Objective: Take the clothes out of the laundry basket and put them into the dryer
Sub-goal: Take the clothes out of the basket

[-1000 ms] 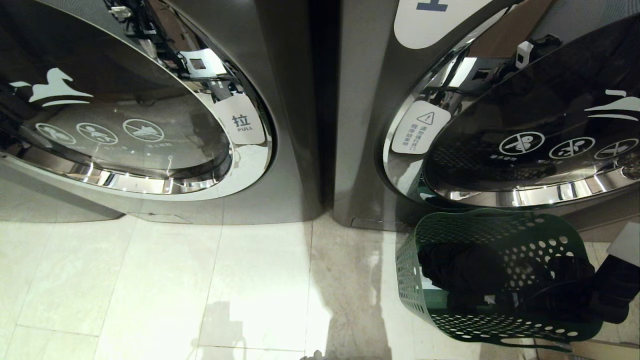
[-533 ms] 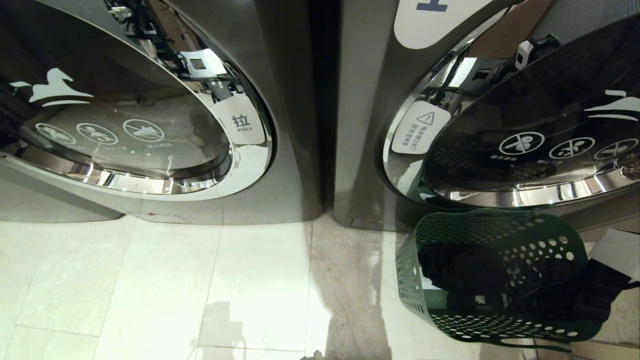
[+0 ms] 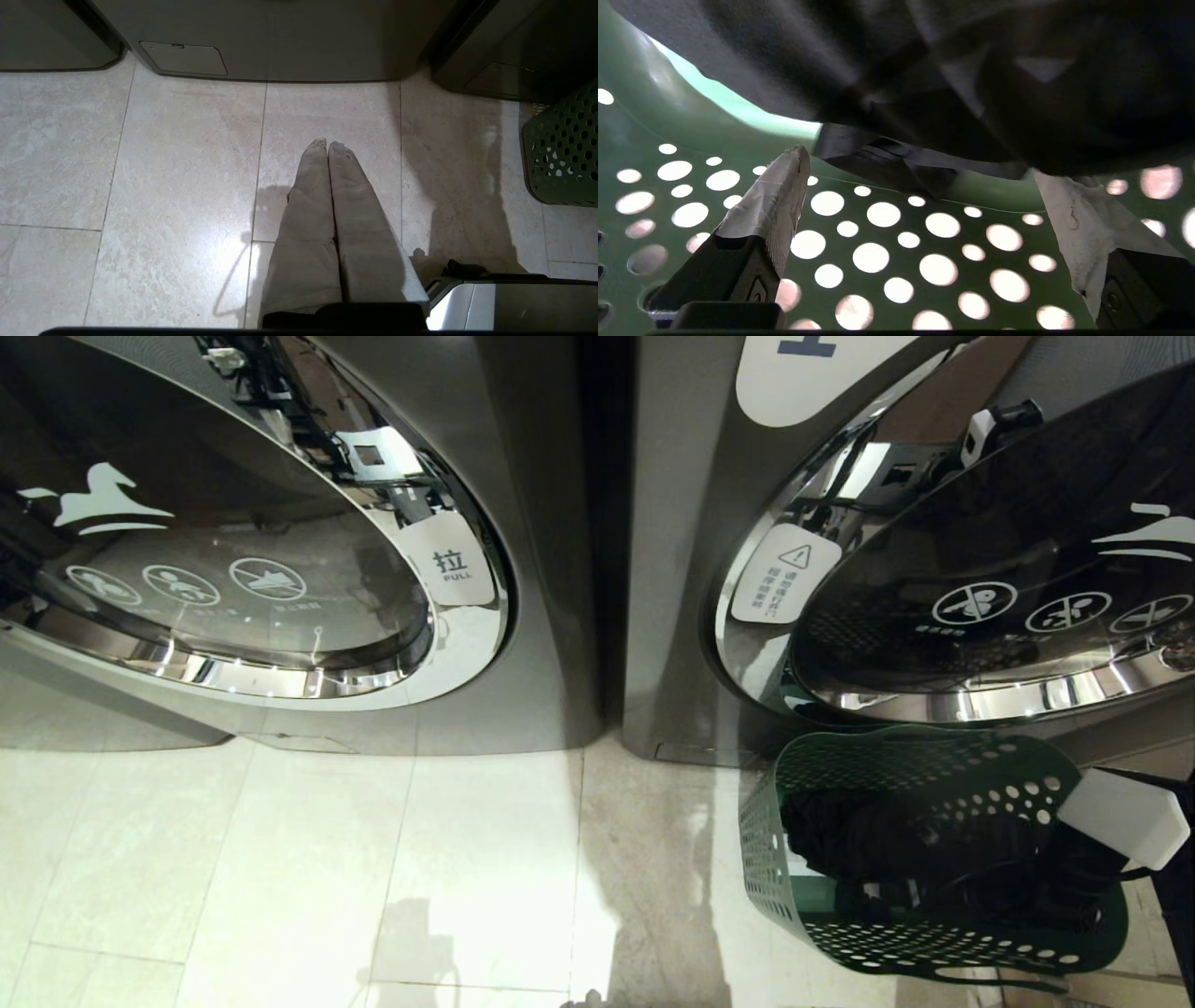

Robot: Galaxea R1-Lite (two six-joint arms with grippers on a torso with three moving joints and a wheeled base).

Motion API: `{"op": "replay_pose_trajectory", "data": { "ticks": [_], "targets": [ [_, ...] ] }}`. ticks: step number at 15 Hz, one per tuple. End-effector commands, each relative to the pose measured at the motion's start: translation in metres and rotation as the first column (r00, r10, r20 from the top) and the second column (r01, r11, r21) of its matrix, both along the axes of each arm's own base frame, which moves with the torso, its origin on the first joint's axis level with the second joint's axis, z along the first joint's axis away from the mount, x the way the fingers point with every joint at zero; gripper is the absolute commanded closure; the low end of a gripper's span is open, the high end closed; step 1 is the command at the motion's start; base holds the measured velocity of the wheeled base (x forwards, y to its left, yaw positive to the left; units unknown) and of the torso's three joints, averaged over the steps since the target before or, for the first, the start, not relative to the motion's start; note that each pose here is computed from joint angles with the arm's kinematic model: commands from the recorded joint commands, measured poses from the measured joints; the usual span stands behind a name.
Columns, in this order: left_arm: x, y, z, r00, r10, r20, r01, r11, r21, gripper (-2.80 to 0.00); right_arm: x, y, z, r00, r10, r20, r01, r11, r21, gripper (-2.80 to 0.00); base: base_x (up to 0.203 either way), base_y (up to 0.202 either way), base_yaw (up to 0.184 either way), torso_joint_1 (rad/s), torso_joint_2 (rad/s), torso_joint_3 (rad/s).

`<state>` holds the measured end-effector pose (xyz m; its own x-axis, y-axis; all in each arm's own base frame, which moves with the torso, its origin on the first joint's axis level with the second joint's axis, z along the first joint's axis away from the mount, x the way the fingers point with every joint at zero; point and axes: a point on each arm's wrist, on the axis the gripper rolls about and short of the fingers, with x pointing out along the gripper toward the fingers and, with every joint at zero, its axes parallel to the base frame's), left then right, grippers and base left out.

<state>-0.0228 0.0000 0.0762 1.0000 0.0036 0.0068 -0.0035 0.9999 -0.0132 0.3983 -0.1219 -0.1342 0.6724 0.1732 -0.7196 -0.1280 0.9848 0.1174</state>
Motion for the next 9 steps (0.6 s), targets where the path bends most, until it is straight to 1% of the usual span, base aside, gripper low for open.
{"op": "replay_pose_trajectory", "data": {
  "ticks": [1, 3, 9],
  "targets": [
    [0.0001, 0.0, -0.0004, 1.0, 0.001, -0.001, -0.001, 1.0, -0.001, 0.0, 0.0046, 0.0057, -0.0004, 1.0, 0.012, 0.006, -0.012, 1.0, 0.002, -2.8, 0.0, 0.0, 0.0, 0.0, 0.0, 0.0],
    [0.0001, 0.0, -0.0004, 1.0, 0.001, -0.001, -0.001, 1.0, -0.001, 0.0, 0.0061, 0.0073, -0.0005, 1.0, 0.019, 0.001, -0.019, 1.0, 0.003, -2.8, 0.0, 0.0, 0.0, 0.0, 0.0, 0.0],
    [0.0001, 0.0, -0.0004, 1.0, 0.001, -0.001, -0.001, 1.0, -0.001, 0.0, 0.0027, 0.0091, -0.0047, 0.998, 0.02, -0.055, -0.018, 0.999, 0.027, -2.8, 0.0, 0.0, 0.0, 0.0, 0.0, 0.0]
  ]
}}
